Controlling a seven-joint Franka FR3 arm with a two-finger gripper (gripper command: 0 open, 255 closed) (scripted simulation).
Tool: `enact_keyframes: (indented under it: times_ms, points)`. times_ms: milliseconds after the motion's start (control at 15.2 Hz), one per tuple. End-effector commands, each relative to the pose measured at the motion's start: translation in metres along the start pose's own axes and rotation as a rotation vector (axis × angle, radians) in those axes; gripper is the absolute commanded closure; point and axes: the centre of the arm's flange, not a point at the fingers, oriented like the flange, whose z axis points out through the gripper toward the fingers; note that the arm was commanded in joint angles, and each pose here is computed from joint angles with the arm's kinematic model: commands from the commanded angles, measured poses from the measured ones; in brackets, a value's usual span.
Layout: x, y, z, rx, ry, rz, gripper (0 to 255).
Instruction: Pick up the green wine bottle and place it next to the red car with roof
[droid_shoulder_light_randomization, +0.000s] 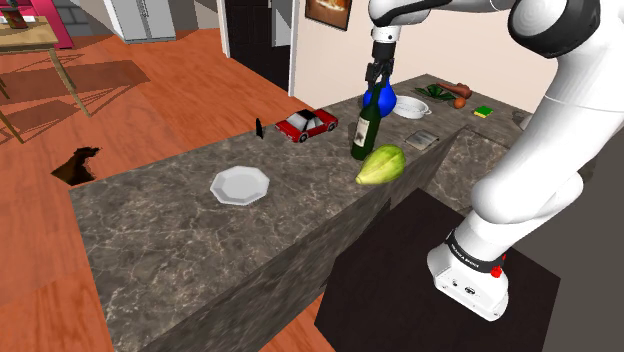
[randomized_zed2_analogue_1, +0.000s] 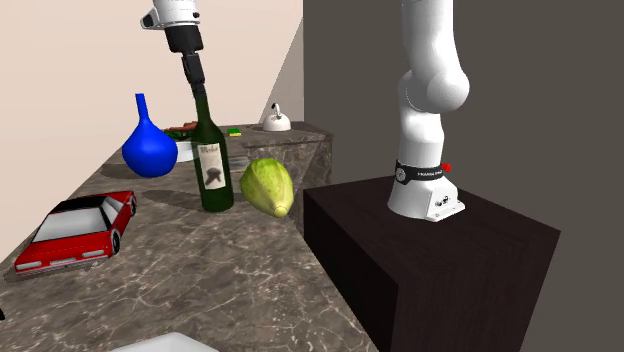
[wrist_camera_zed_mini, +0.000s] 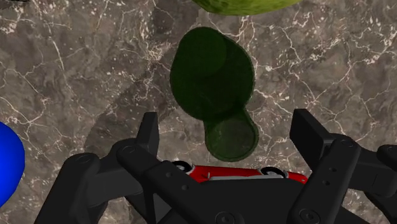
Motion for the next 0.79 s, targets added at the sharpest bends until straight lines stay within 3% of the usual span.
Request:
enact_keyframes:
  times_ms: [0, 198, 726]
  points:
    - [0.000, 0.000, -0.013, 0.000, 0.000, 0.000, 0]
    - [0.000, 0.000, -0.050, 0.000, 0.000, 0.000, 0]
    - [0.000, 0.000, -0.050, 0.000, 0.000, 0.000, 0]
